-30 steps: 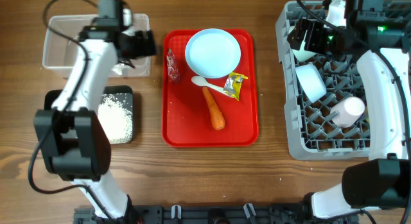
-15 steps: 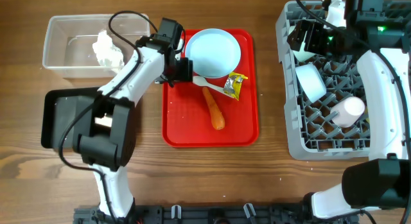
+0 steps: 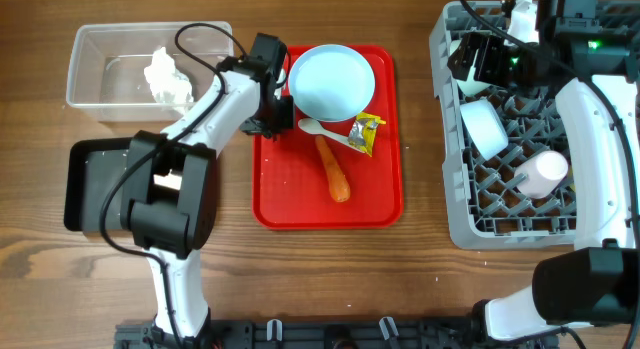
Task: Sort waste into correct bins and load items into the dishwasher rack
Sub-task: 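Grasp the red wrapper and drop it into the clear bin, then reach and grasp the yellow snack packet with the left gripper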
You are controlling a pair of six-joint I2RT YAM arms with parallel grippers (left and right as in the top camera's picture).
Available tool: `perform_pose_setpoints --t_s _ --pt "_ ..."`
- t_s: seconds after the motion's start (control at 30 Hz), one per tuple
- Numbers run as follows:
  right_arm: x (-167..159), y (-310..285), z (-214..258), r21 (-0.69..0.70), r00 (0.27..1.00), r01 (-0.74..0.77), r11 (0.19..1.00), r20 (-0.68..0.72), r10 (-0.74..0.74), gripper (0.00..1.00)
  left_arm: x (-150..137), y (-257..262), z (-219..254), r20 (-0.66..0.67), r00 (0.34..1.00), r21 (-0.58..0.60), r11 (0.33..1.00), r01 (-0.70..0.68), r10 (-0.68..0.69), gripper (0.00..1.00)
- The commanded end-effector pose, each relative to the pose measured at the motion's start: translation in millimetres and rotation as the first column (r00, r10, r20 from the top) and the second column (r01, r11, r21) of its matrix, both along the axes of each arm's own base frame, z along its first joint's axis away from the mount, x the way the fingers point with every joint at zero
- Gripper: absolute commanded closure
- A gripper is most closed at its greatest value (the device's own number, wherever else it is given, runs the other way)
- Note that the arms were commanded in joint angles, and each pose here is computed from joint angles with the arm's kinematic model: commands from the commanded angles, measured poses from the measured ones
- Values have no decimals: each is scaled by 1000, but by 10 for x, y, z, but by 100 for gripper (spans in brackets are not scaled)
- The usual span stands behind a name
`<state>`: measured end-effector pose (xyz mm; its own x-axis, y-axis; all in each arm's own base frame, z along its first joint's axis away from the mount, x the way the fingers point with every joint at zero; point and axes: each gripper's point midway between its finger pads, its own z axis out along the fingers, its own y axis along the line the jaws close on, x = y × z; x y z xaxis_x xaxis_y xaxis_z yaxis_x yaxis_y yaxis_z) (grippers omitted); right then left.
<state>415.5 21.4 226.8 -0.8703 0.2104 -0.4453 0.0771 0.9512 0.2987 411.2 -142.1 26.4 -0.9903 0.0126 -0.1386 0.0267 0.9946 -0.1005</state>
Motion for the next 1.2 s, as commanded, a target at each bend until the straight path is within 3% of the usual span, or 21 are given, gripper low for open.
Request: perform_pose_setpoints --t_s 0.0,0.17,0.33,0.37,0.4,0.43,0.53,0.67,0.87,0.97,1.17 --pt "-25 -40 81 -26 1000 1 1000 24 0 0 355 241 1021 278 960 57 998 -37 20 96" --pt "-25 -40 81 -26 1000 1 1000 24 -1 1 594 839 1459 434 892 94 978 -188 130 96" --pt "-25 -39 81 -26 1000 1 1000 24 0 0 863 1357 1228 443 865 57 955 -292 238 96" --pt "-25 -40 81 -26 1000 1 1000 24 0 1 918 1427 1126 433 865 38 953 -300 255 88" --pt "-26 -40 80 -26 1000 1 1000 23 0 0 969 1488 999 417 867 17 952 -306 271 56" --pt "-29 -40 79 -26 1000 1 1000 22 0 1 999 1537 895 404 870 6 950 -312 283 0" --pt "-35 -39 75 -26 1000 1 1000 19 0 1 1062 1520 787 388 874 -51 954 -296 292 0" --pt "-33 -40 76 -26 1000 1 1000 20 0 1 1088 1190 1097 425 874 -135 971 -198 237 0" --pt "-35 -39 75 -26 1000 1 1000 19 0 1 808 -55 1479 481 876 -150 981 125 -38 0" --pt "-49 -39 67 -26 1000 0 1000 12 0 0 539 -748 1271 441 881 -146 955 258 -171 0" --pt "-63 -39 59 -37 1000 -19 999 10 20 0 60 -1575 652 324 876 -132 900 416 -358 1"
